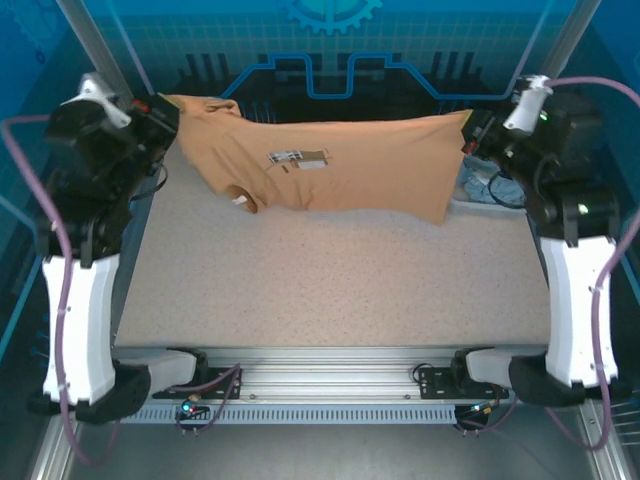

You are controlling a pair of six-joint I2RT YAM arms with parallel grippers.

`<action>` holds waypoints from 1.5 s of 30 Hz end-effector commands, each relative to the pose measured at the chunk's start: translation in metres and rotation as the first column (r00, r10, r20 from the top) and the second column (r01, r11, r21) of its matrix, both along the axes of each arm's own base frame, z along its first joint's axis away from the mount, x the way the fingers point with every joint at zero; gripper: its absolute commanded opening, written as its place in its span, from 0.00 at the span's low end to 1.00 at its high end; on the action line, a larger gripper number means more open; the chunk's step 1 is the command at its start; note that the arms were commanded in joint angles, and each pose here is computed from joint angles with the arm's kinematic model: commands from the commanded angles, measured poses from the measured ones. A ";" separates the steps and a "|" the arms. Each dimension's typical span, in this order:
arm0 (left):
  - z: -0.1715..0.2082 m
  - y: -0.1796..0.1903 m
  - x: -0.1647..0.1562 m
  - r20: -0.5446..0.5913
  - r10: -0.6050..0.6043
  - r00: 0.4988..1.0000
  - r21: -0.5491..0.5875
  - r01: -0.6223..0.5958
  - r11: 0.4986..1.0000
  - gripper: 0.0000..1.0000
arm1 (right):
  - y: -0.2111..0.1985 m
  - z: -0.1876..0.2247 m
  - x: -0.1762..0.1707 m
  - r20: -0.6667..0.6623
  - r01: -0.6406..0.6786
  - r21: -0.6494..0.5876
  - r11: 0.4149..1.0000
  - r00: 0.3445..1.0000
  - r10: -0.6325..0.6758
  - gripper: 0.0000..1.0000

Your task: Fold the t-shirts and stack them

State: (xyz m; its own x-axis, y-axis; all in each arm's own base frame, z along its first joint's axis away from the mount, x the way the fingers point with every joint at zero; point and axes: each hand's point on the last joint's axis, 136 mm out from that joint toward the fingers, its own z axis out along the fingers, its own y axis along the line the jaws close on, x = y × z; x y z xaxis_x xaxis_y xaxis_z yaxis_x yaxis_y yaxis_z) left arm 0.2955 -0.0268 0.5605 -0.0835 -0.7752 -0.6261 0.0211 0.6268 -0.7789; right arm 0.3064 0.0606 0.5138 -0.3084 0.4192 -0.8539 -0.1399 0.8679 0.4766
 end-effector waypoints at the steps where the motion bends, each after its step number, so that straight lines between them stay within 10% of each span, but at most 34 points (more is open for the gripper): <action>1: 0.060 0.015 -0.039 0.227 0.058 0.972 0.018 -0.064 0.998 0.00 | -0.005 0.041 -0.032 0.163 -0.002 0.005 1.000 0.987 0.001 0.00; 21: 0.018 0.043 0.224 0.125 -0.133 0.983 -0.151 0.151 0.977 0.00 | 0.036 -0.007 0.180 0.036 -0.135 0.139 0.981 0.991 0.131 0.00; 30: 0.116 0.058 0.159 0.411 -0.141 0.901 -0.141 0.215 0.966 0.00 | 0.007 0.042 0.218 0.165 -0.144 0.236 0.961 0.981 0.107 0.00; 35: 0.113 0.034 0.115 0.351 -0.172 0.920 -0.115 0.225 0.967 0.00 | -0.007 0.036 0.219 0.141 -0.148 0.274 0.950 0.984 0.113 0.00; 41: -0.047 0.001 0.080 0.013 -0.128 0.992 -0.248 0.127 0.960 0.00 | 0.012 -0.069 0.213 -0.183 -0.099 0.225 0.969 0.973 0.142 0.00; 45: -0.209 -0.034 0.035 -0.325 -0.187 0.927 -0.341 0.070 0.937 0.00 | 0.017 -0.205 0.171 -0.488 0.034 0.185 0.982 0.871 0.062 0.00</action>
